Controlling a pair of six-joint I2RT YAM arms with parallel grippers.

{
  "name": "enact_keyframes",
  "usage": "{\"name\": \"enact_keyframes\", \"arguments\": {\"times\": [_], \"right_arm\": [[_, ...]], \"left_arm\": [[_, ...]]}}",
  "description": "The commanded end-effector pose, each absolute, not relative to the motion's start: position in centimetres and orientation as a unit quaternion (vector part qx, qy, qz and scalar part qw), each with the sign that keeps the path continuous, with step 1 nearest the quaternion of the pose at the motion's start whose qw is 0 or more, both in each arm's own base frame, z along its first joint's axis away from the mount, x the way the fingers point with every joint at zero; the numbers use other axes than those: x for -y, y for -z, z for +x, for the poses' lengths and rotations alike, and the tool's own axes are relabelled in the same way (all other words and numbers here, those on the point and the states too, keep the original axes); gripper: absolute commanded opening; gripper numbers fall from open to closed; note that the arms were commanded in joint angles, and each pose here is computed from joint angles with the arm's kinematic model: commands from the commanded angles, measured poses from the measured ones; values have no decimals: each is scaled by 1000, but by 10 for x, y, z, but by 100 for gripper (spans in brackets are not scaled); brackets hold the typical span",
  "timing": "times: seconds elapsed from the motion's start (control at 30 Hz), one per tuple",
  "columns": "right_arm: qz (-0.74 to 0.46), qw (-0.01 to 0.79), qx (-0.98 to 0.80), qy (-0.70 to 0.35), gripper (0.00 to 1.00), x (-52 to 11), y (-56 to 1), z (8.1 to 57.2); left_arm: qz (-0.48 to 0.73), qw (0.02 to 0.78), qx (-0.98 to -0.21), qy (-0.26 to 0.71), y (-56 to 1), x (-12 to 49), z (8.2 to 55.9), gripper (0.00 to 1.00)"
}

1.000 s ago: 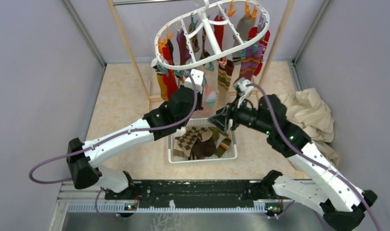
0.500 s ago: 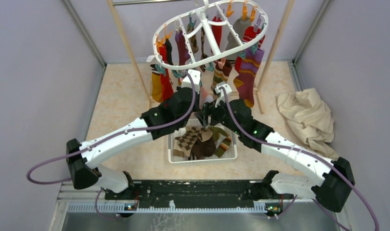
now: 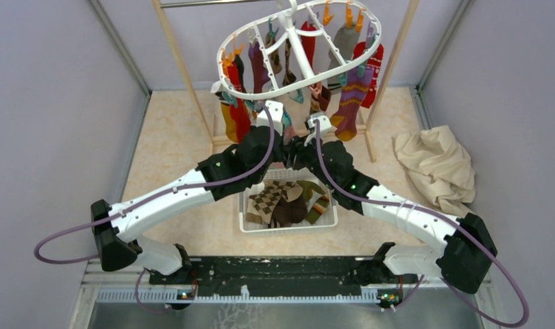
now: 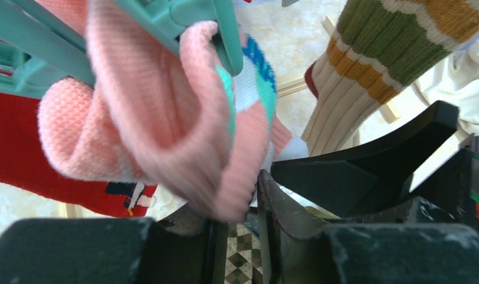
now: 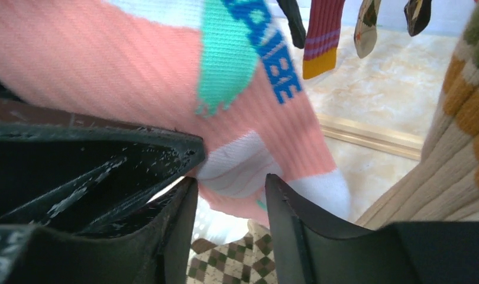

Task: Remove the socks clipped to the hanger
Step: Adjust the hanger on the clothesline.

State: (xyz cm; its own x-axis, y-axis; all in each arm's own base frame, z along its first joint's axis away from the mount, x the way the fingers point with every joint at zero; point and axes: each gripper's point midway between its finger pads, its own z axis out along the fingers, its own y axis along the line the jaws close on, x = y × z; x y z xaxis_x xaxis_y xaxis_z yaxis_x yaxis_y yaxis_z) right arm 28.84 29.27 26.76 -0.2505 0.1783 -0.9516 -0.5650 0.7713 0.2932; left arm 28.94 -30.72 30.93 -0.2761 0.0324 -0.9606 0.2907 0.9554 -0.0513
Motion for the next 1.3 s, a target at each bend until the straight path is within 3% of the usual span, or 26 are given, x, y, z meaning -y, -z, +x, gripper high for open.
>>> {"name": "enact_keyframes", "arguments": {"times": [0.0,0.2,0.3,0.9,1.07,1.27], "right_arm": [[-103,628,-692,-342,40,-300,-291,294],[-105,627,-697,-332,16,-300,-290,297],[-106,631,-700,-317,14,-292,-293,296],[-60,653,-715,-244,15,-207,-320,339],[-131,629,-701,-309,30,-240,-326,325],[-189,610,-697,-324,38,-285,-322,292]], "left_arm": [[92,602,-778,153,-338,311,279,31],[91,602,-780,146,-339,302,277,48],[84,603,-782,131,-336,288,274,52],[37,619,-775,125,-360,227,252,58],[17,626,-775,90,-354,204,252,60],[-2,617,-785,56,-335,180,254,64]]}}
